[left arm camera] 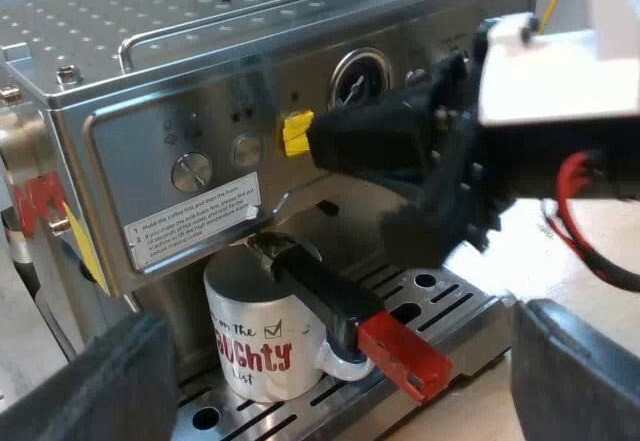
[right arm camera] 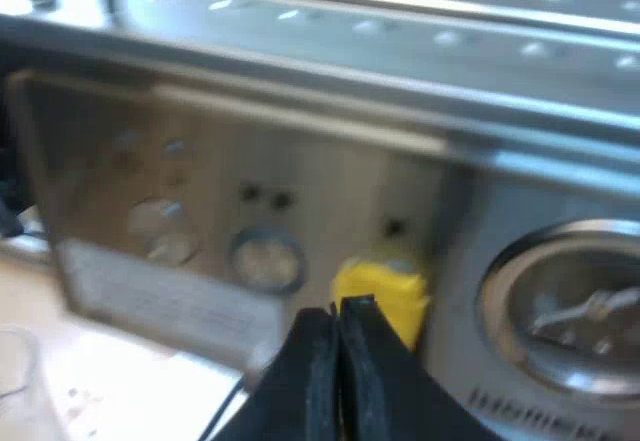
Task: Place mug into machine
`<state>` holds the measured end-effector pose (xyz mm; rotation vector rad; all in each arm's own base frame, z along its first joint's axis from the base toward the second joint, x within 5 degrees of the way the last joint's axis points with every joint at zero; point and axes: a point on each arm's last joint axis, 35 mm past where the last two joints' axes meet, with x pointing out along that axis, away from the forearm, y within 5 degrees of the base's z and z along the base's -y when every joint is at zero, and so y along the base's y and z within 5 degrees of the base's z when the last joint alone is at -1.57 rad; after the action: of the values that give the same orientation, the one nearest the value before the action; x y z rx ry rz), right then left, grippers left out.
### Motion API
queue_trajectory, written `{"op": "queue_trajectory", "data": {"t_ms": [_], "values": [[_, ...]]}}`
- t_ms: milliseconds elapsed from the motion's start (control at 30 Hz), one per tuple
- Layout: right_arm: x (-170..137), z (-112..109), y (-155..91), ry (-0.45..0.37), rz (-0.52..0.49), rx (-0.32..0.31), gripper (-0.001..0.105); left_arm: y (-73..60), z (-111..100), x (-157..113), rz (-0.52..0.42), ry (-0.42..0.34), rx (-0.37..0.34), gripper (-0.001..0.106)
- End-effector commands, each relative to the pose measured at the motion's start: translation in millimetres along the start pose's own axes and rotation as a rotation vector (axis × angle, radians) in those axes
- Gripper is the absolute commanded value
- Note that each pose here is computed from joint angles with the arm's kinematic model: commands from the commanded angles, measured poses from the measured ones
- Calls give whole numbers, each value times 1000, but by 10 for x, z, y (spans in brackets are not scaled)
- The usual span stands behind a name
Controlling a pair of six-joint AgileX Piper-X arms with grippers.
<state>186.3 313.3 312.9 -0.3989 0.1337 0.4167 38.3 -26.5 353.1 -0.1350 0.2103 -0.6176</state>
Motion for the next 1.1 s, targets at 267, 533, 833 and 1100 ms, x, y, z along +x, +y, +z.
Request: {"op": "queue_trajectory", "data": {"t_ms": [267,533,833,1100], "values": [[299,-31,-146,27,-72,-1,0,-3,22,-10,4,-10,-5,71],[420,-99,-273,62,-150,0,0,-3,22,-10,4,-10,-5,71],[217,-23,-190,75,-102,-37,0,-3,22,-10,4,-10,-5,71],[-329,188,-103,64,21,-84,19,-3,22,-10,4,-10,-5,71]]}}
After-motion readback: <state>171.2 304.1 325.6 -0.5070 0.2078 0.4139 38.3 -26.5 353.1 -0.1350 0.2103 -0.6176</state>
